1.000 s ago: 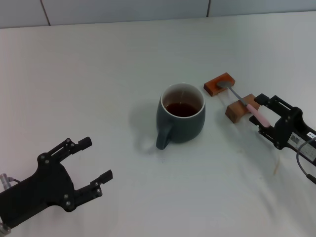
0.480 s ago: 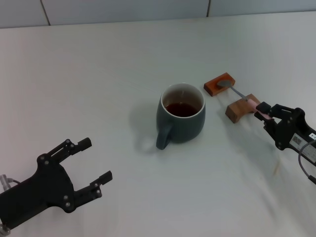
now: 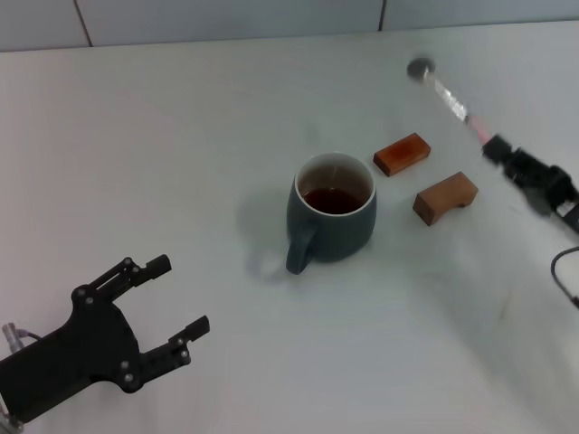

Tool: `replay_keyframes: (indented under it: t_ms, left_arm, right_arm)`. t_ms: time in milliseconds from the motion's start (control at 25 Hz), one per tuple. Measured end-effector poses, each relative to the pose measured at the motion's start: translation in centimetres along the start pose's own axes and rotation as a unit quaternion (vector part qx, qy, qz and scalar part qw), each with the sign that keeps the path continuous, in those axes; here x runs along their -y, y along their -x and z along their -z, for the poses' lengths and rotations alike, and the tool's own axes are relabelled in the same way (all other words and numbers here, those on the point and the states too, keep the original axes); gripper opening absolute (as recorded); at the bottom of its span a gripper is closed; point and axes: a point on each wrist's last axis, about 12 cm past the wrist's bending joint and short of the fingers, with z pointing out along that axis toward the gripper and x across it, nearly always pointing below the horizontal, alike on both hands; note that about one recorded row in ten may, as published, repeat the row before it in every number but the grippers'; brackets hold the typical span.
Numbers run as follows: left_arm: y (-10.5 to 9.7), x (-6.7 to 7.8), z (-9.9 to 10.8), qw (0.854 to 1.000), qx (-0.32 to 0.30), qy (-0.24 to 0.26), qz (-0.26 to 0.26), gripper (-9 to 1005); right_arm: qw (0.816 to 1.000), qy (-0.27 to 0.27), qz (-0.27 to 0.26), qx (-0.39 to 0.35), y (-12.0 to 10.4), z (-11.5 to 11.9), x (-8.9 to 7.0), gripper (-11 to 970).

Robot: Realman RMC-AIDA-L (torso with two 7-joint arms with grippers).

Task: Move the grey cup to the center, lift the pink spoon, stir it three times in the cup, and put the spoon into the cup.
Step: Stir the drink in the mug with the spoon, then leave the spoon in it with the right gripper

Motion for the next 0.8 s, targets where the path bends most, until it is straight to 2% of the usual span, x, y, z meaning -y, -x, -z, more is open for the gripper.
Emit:
replay_keyframes:
  t_ms: [40,80,120,160,200,240,280,320,400,440,480,520,560,600,640,680,720,760,800]
  left_arm:
    - [0.0,0.0,0.0,1.0,-0.001,0.001,-0.002,805]
    - [-0.1,0.1,0.1,1.0,-0.001,0.001,-0.005,805]
    - [-0.1,0.1,0.1,1.0,-0.002,0.002,-0.006,805]
    - [-0.2,0.2,0.2,1.0,-0.005,0.002,-0.006,805]
    - [-0.2,0.2,0.2,1.0,-0.005,0.002,-0.006,805]
    - [-0.3,0.2,0.2,1.0,-0.009,0.002,-0.006,805]
    - [-0.3,0.2,0.2,1.0,-0.009,0.002,-0.006,805]
    - [-0.3,0.2,0.2,1.0,-0.012,0.003,-0.006,805]
    - [-0.4,0.1,0.2,1.0,-0.017,0.003,-0.006,805]
    - [-0.5,0.1,0.1,1.0,-0.021,0.003,-0.006,805]
    - [-0.5,0.1,0.1,1.0,-0.021,0.003,-0.006,805]
    - [-0.6,0.1,0.1,1.0,-0.023,0.003,-0.006,805]
    - [-0.7,0.0,0.1,1.0,-0.027,0.003,-0.004,805]
    - [-0.7,0.0,0.1,1.0,-0.027,0.003,-0.004,805]
    - [-0.7,0.0,0.1,1.0,-0.03,0.003,-0.003,805]
    - [-0.7,0.0,0.1,1.0,-0.03,0.003,-0.003,805]
    - [-0.7,0.0,0.1,1.0,-0.031,0.004,-0.003,805]
    - [-0.8,0.0,0.1,0.999,-0.032,0.004,-0.003,805]
    - [-0.8,0.0,0.1,0.999,-0.032,0.004,-0.003,805]
  right_arm:
    - [0.993,0.04,0.107,0.022,0.9,0.0,-0.9,114]
    - [0.993,0.04,0.107,0.022,0.9,0.0,-0.9,114]
    - [0.984,0.065,0.163,0.034,1.6,0.1,-1.5,114]
    - [0.96,0.112,0.252,0.046,3.7,0.4,-2.6,113]
    - [0.96,0.112,0.252,0.046,3.7,0.4,-2.6,113]
    - [0.932,0.166,0.318,0.042,6.1,0.5,-4.0,113]
    - [0.932,0.166,0.318,0.042,6.1,0.5,-4.0,113]
    - [0.922,0.188,0.337,0.03,7.1,0.5,-4.6,113]
    - [0.903,0.24,0.357,-0.011,9.5,0.1,-6.1,113]
    - [0.892,0.271,0.356,-0.065,11.5,-0.7,-7.4,113]
    - [0.892,0.271,0.356,-0.065,11.5,-0.7,-7.4,113]
    - [0.887,0.276,0.358,-0.092,12.4,-1.2,-8.1,113]
    - [0.873,0.282,0.369,-0.147,14.1,-2.3,-9.7,112]
    - [0.873,0.282,0.369,-0.147,14.1,-2.3,-9.7,112]
    - [0.85,0.293,0.39,-0.197,15.1,-3.4,-11.4,112]
    - [0.85,0.293,0.39,-0.197,15.1,-3.4,-11.4,112]
    - [0.839,0.295,0.401,-0.22,15.4,-4.0,-12.3,112]
    - [0.814,0.289,0.429,-0.263,16.1,-4.9,-14.0,112]
    - [0.814,0.289,0.429,-0.263,16.1,-4.9,-14.0,112]
